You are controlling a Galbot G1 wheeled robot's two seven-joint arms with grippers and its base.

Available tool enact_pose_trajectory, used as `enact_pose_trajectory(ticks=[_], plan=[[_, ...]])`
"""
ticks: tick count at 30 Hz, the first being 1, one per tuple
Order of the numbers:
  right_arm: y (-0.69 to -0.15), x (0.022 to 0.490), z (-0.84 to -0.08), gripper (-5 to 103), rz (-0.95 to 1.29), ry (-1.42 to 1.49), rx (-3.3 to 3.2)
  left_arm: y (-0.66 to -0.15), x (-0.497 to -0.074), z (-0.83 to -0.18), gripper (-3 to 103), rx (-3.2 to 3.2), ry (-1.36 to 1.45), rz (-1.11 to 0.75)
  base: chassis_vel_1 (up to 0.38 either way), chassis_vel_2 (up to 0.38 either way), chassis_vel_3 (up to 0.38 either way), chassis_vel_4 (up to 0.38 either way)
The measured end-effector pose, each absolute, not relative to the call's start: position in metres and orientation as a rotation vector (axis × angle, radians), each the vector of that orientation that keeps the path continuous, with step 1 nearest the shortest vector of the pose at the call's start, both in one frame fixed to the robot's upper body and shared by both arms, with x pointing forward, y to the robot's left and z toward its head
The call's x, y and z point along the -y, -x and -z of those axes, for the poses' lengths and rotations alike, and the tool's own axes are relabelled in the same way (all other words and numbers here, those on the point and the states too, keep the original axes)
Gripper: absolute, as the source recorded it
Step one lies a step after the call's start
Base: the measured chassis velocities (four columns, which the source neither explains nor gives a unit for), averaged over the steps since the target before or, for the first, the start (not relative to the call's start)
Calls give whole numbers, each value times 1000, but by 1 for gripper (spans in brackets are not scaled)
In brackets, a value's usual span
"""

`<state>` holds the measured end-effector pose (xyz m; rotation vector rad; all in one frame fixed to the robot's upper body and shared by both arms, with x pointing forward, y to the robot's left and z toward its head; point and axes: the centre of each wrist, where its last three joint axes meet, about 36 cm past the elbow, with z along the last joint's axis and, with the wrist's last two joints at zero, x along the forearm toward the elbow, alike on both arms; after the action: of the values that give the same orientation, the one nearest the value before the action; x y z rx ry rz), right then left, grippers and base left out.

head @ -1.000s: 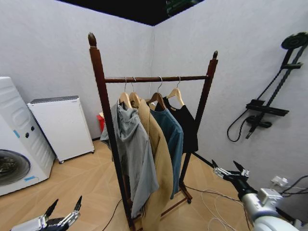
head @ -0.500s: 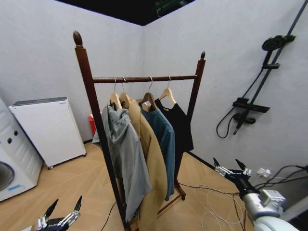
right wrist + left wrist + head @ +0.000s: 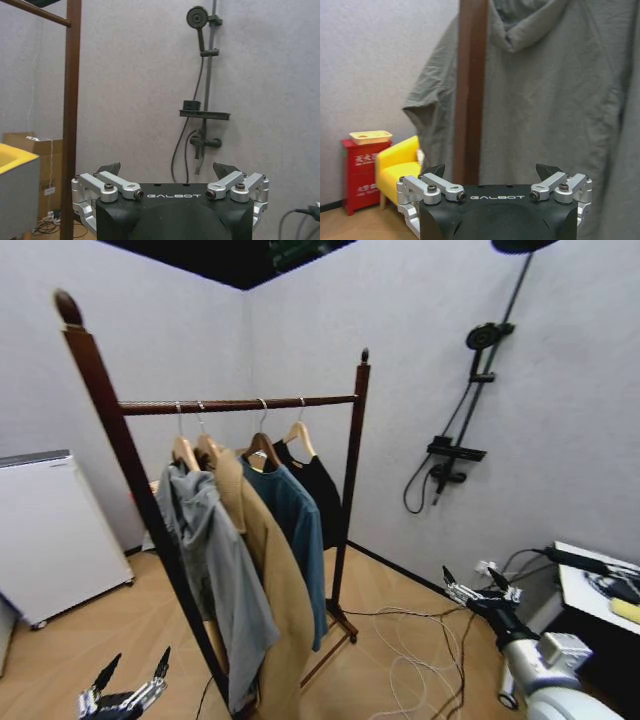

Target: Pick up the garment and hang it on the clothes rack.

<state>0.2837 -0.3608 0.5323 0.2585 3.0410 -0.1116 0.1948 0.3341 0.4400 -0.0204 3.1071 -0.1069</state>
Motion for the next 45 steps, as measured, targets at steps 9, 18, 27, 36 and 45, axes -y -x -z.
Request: enact_pose_trajectory(ticks=[9, 18, 27, 36, 45], plan=[[-284, 364, -540, 100, 119, -250, -3025, -195, -334, -440, 100, -3107, 20, 107, -28, -227, -223, -36], [-284, 363, -540, 100, 115, -243, -3021, -195, -334, -440, 100, -3107, 20, 107, -35, -192, -204, -46], [-281, 362, -538, 100, 107, -241, -3023, -195, -334, -440, 100, -3107, 20, 107, -41, -215, -206, -43], [-279, 355, -540, 100, 97, -229, -3018, -195, -334, -440, 100, -3107, 20, 107, -50, -207, -200, -53], [-280, 351, -537, 100, 90, -221, -3024, -195, -334, -440, 100, -3107, 20, 107, -43, -211, -218, -40]])
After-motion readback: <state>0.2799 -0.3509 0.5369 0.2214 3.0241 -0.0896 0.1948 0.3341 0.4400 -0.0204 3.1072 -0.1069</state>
